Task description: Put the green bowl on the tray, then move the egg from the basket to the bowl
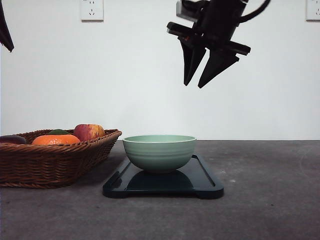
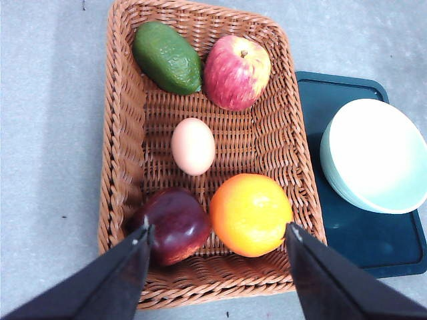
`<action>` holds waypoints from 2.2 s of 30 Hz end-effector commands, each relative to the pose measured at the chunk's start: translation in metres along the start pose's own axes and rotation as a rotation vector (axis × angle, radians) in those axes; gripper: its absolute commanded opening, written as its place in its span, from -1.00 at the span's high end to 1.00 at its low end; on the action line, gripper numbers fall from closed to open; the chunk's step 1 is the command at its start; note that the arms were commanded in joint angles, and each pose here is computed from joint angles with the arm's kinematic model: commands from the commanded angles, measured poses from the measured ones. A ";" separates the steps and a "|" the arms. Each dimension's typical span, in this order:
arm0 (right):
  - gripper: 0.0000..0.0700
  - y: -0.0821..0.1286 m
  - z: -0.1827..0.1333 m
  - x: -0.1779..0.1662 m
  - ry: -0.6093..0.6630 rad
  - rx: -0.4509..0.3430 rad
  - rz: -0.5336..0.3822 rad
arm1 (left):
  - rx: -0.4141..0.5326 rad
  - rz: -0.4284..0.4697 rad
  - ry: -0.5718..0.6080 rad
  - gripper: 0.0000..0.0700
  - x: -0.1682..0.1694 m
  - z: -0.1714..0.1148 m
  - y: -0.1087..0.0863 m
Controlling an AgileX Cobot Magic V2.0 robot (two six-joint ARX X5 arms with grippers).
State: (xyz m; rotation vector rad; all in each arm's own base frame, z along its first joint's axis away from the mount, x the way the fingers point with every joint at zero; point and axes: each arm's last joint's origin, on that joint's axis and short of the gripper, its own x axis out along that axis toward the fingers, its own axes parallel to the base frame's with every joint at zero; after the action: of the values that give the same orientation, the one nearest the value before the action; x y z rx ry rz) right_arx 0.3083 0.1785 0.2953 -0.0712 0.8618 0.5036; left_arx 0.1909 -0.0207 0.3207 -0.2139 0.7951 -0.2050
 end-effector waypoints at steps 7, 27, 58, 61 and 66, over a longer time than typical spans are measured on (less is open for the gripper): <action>0.39 -0.002 -0.066 -0.025 -0.109 -0.059 -0.003 | 0.017 -0.010 -0.023 -0.12 -0.004 0.006 -0.002; 0.39 -0.017 -0.153 -0.114 -0.141 -0.018 -0.107 | 0.088 -0.056 0.100 -0.12 0.023 0.011 -0.023; 0.39 -0.017 -0.154 -0.120 -0.171 0.015 -0.095 | 0.184 0.148 0.386 -0.27 0.193 0.050 -0.020; 0.39 -0.017 -0.154 -0.120 -0.171 0.025 -0.094 | 0.182 0.151 0.399 -0.27 0.199 0.047 -0.019; 0.39 -0.017 -0.154 -0.120 -0.172 0.029 -0.093 | 0.180 0.155 0.423 -0.26 0.208 0.043 -0.017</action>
State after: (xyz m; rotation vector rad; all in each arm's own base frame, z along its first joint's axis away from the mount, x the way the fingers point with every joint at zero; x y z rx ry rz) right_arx 0.1406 0.0749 0.2783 -0.0532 0.7027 0.4013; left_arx 0.3557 -0.0838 0.2148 0.0565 1.2091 -0.1745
